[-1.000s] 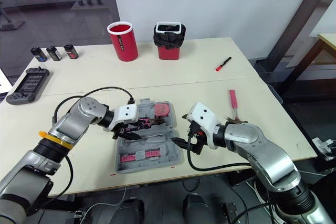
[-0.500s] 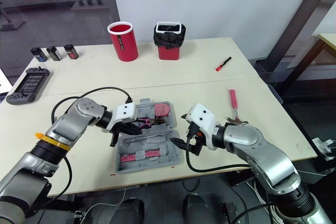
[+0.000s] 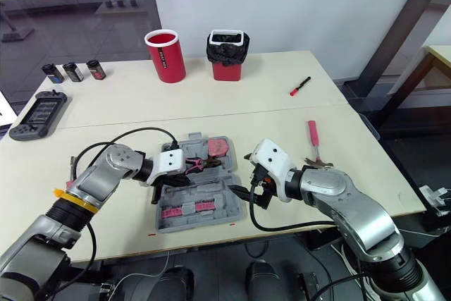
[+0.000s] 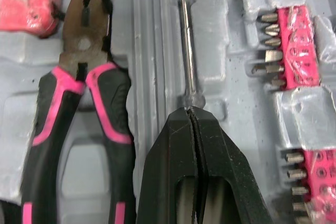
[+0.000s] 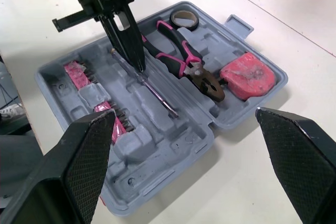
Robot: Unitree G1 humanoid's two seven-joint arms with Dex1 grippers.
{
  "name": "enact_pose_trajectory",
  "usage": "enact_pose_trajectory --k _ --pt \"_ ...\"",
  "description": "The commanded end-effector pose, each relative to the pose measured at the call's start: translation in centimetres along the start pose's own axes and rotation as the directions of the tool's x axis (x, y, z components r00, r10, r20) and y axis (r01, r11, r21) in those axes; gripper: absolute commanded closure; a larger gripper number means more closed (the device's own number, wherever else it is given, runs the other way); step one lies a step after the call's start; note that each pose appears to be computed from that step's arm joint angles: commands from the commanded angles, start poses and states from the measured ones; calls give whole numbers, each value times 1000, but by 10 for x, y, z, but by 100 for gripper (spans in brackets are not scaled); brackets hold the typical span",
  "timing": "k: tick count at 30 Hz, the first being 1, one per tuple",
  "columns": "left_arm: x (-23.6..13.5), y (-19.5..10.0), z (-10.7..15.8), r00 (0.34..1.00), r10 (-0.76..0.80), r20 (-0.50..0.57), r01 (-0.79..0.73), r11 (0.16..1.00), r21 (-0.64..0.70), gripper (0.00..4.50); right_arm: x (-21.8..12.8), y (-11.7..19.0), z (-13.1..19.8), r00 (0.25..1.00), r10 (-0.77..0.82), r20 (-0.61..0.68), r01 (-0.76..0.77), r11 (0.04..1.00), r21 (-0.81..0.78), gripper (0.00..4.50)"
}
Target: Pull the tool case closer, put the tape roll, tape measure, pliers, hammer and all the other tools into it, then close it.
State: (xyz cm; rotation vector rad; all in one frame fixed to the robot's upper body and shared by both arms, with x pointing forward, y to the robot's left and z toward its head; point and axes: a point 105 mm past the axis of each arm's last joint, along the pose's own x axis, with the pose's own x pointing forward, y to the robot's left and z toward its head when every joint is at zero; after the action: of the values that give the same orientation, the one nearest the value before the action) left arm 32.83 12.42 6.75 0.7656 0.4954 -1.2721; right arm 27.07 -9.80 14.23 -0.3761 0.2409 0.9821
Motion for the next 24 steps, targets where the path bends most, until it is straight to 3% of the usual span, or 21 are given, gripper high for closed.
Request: enact_pose_trajectory --k 1,9,14,20,24 --pt "7 -14 -18 998 -40 -58 38 999 -34 446 -6 2 13 999 -13 42 14 999 -40 0" --pt "12 -16 -23 996 -20 -88 18 1000 -25 446 -7 1 12 999 -21 38 22 999 -38 0" --pt "-1 7 -6 998 68 -17 -68 997 -33 446 -9 -1 11 999 -27 37 29 999 -41 0" --pt "-94 40 46 945 162 282 -132 983 -124 446 -22 -20 6 997 -80 18 80 996 -43 0" --pt "-151 37 21 914 271 302 -187 941 -281 446 -49 -42 -11 987 -162 -23 162 987 -18 0"
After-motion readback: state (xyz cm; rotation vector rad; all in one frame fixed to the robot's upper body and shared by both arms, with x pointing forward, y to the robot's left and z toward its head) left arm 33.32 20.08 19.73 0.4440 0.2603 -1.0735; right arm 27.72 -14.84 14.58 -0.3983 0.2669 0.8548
